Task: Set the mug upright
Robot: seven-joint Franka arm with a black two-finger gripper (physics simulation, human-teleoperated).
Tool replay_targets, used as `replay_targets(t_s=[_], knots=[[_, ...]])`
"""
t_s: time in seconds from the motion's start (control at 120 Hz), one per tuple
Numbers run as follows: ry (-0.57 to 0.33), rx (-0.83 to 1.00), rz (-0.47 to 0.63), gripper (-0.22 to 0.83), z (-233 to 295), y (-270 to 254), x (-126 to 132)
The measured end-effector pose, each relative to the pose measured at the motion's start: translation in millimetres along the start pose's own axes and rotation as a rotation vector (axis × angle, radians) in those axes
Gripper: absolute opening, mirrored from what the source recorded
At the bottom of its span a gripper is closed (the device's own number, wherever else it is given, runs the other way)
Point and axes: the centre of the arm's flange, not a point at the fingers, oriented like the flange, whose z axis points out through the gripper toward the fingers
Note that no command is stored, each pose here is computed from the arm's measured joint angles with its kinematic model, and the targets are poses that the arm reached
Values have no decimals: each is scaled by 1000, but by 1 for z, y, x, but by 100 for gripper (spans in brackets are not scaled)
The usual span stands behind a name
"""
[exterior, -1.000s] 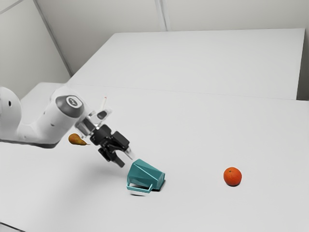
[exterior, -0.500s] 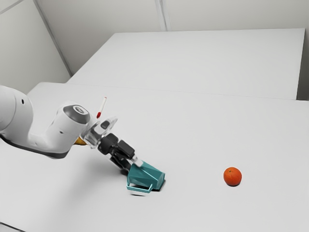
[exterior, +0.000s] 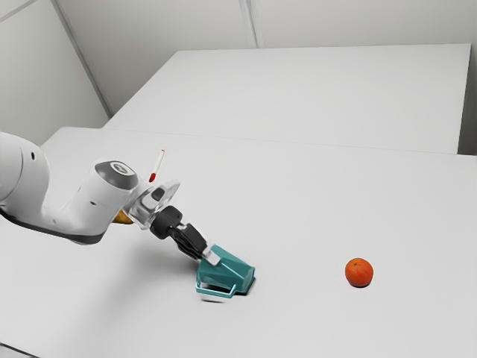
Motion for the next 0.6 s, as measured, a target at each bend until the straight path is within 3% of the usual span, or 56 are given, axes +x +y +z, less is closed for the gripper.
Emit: replay_targets(t_s=[0.333, 0.6], knots=[[-17, 21, 85, -14, 4, 17, 7], [-82, 186, 216, -16, -8, 63, 22]])
